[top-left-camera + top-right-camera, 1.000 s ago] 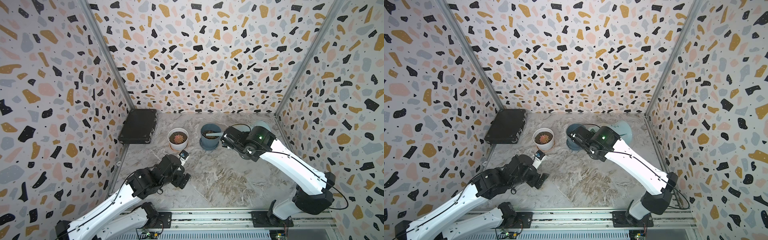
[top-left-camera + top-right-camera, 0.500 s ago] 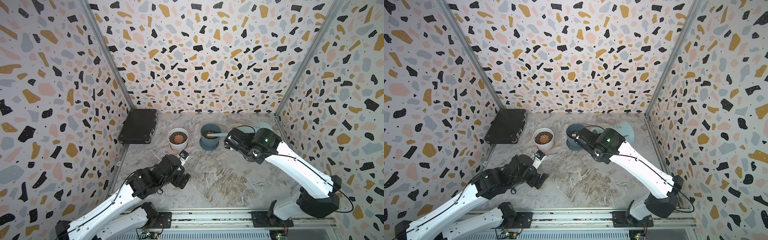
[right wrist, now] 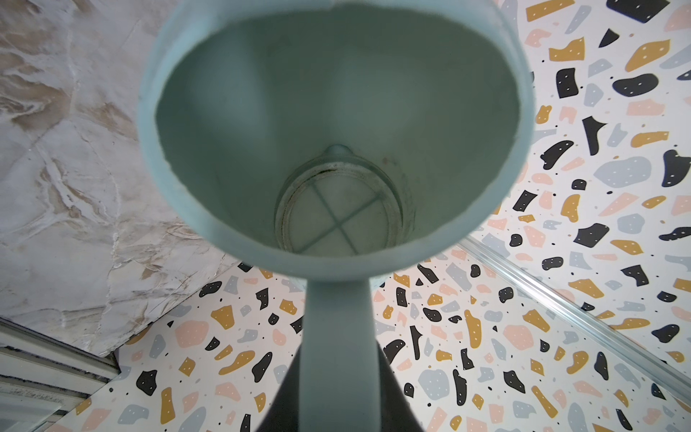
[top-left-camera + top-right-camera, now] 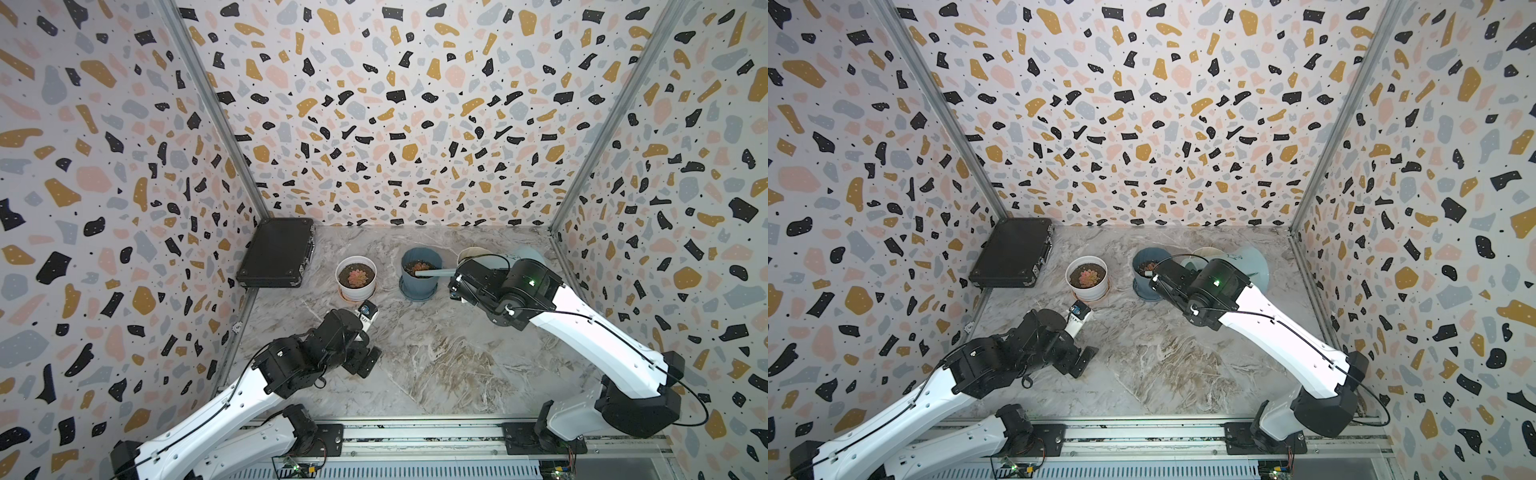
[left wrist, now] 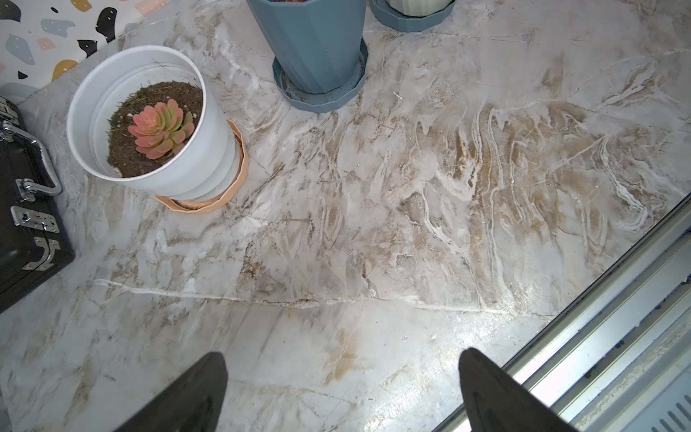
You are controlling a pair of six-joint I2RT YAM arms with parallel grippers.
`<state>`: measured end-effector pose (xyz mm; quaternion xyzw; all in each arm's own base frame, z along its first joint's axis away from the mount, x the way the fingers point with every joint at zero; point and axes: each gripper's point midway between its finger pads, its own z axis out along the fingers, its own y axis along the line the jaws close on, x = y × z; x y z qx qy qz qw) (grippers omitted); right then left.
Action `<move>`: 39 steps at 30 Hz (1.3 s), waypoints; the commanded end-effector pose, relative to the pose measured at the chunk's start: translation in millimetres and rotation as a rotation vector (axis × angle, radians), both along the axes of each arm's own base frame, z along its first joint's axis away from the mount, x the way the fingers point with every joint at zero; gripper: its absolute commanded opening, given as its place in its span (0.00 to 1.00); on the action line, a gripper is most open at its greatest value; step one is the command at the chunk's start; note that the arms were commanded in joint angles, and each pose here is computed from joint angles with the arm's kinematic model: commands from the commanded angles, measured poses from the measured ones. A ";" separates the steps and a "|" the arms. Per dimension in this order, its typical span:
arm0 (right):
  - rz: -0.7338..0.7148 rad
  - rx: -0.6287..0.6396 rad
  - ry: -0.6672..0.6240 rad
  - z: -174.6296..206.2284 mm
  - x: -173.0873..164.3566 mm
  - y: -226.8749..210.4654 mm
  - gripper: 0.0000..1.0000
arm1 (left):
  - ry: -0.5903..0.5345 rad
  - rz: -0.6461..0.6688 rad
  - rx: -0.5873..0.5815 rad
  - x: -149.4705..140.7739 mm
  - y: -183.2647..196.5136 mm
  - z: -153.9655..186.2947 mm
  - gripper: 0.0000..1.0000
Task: Water the succulent around the soil edge
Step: Water the soil of the potted plant with water.
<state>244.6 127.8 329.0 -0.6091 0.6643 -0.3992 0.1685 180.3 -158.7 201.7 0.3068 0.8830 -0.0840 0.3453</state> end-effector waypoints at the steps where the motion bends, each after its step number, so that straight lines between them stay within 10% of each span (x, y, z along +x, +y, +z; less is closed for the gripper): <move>1: -0.016 -0.086 0.013 11.2 -18.3 -32.7 0.00 | -0.020 -0.005 -0.003 2.5 -2.2 2.6 0.99; 39: -0.051 -0.090 0.029 3.1 -40.4 -65.2 0.00 | -0.011 -0.006 0.000 2.6 -3.1 1.6 0.99</move>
